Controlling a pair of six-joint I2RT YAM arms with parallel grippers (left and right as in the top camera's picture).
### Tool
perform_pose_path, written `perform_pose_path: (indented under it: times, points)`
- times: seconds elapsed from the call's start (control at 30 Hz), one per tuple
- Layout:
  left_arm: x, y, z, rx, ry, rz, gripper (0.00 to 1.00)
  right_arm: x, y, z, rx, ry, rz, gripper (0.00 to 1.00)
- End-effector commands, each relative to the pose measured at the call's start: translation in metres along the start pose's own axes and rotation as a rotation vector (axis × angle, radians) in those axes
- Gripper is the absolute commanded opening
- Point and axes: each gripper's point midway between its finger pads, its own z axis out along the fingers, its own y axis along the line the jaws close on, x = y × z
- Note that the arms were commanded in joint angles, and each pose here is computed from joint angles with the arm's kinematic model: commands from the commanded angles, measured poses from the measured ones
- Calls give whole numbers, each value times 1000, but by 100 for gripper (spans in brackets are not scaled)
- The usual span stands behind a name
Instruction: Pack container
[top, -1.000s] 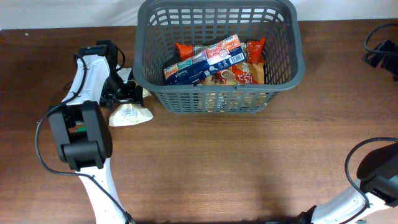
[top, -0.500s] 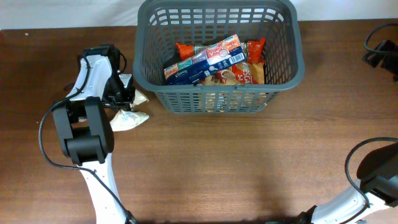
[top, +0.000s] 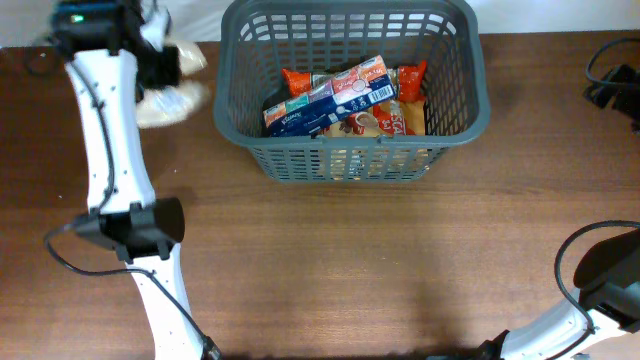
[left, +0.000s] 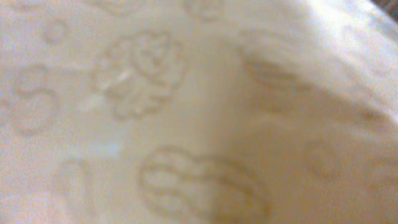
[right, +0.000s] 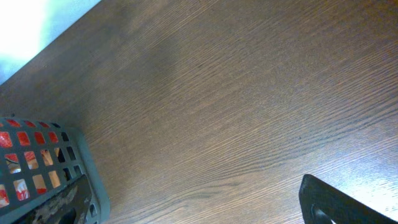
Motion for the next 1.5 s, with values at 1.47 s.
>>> perform_pose_path:
  times: [1.47]
  points:
    - [38, -386, -26, 503, -484, 1429, 2, -1, 6, -10, -14, -21, 0, 99]
